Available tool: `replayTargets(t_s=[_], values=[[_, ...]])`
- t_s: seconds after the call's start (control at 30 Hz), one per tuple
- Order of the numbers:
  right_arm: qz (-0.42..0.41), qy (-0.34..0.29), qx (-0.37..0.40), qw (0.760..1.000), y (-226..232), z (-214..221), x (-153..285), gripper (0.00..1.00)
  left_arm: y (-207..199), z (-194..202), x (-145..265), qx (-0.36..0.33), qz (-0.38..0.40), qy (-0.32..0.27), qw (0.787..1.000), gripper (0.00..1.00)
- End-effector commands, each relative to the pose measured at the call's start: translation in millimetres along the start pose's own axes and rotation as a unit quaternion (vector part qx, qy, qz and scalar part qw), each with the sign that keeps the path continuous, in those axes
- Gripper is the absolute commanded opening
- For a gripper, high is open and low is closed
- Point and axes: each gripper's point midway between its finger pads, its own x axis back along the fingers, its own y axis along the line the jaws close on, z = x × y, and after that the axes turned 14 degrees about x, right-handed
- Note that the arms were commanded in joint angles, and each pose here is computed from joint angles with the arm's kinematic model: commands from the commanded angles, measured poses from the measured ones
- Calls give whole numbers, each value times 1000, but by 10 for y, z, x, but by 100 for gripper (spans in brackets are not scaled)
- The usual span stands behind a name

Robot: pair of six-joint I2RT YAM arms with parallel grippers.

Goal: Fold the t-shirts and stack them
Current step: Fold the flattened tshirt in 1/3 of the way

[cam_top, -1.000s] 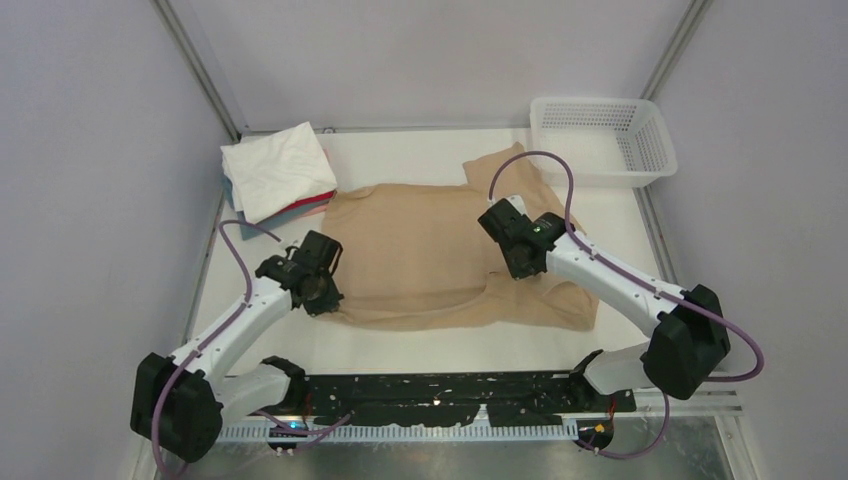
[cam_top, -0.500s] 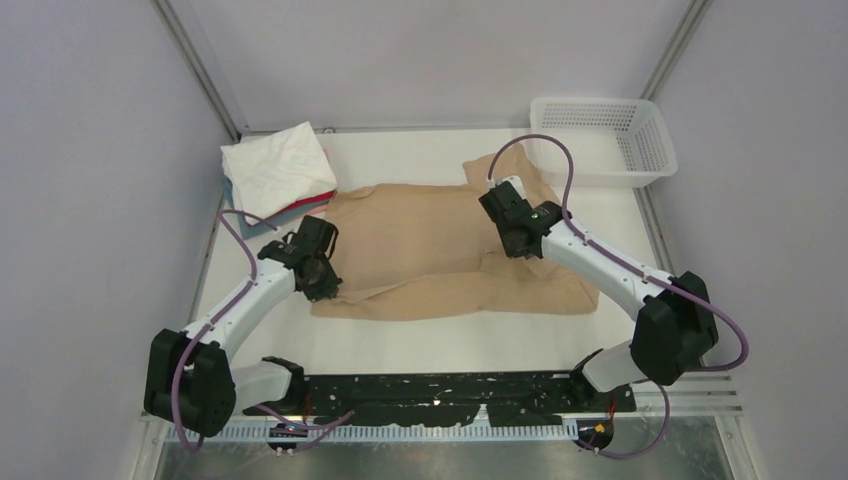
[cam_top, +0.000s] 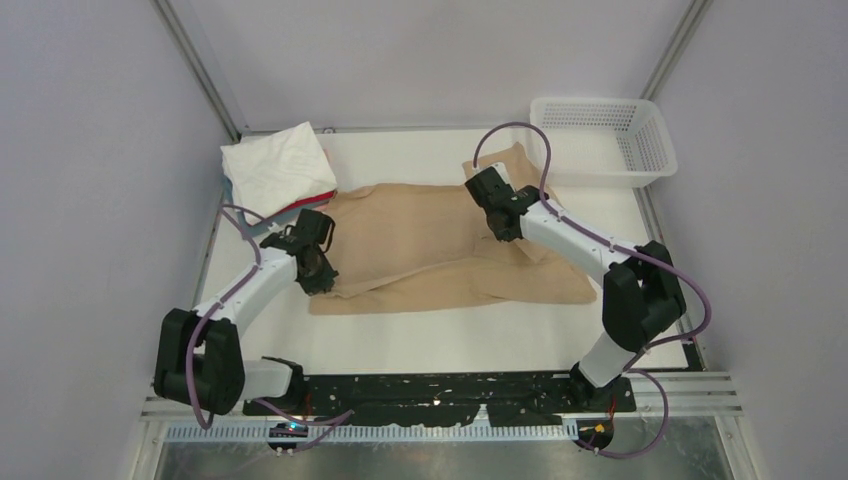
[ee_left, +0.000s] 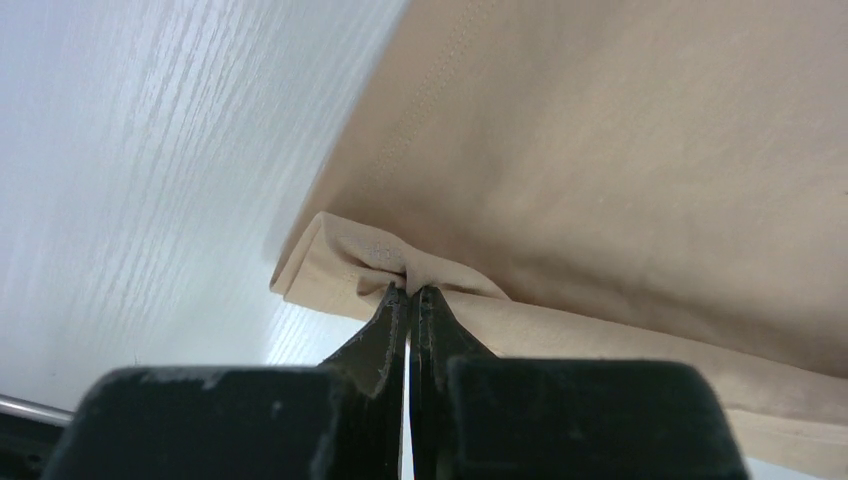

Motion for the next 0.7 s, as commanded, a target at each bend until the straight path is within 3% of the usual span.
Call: replayTargets(t_s=[0.0,0.17,0.27,0.33,0.37,0.5,0.57,0.67], values=[[37,-18,-7,999,-164,-246,-64,6,-273,-260,-16,2,32,-31,999,3],[60,-15,-18,998,-171,-397,-271,9,-389,-401,-105,18,35,-40,998,36],[71,-37,-31,996,-221,-669,-439,15,-356,-704,-18,57,32,-72,995,73],[103,-54,-25,993,-357,-833,-490,33,-397,-832,138,65,50,-91,992,97],[122,-61,-30,990,-421,-897,-495,53,-433,-867,225,62,65,-98,991,99],[190,-68,-54,978,-799,-901,-185,76,-582,-785,460,48,144,-90,984,99],[177,-82,-90,977,-818,-754,-34,100,-673,-629,499,31,188,-69,979,100],[94,-90,-150,980,-517,-367,34,95,-892,-344,574,-13,254,-24,967,100]])
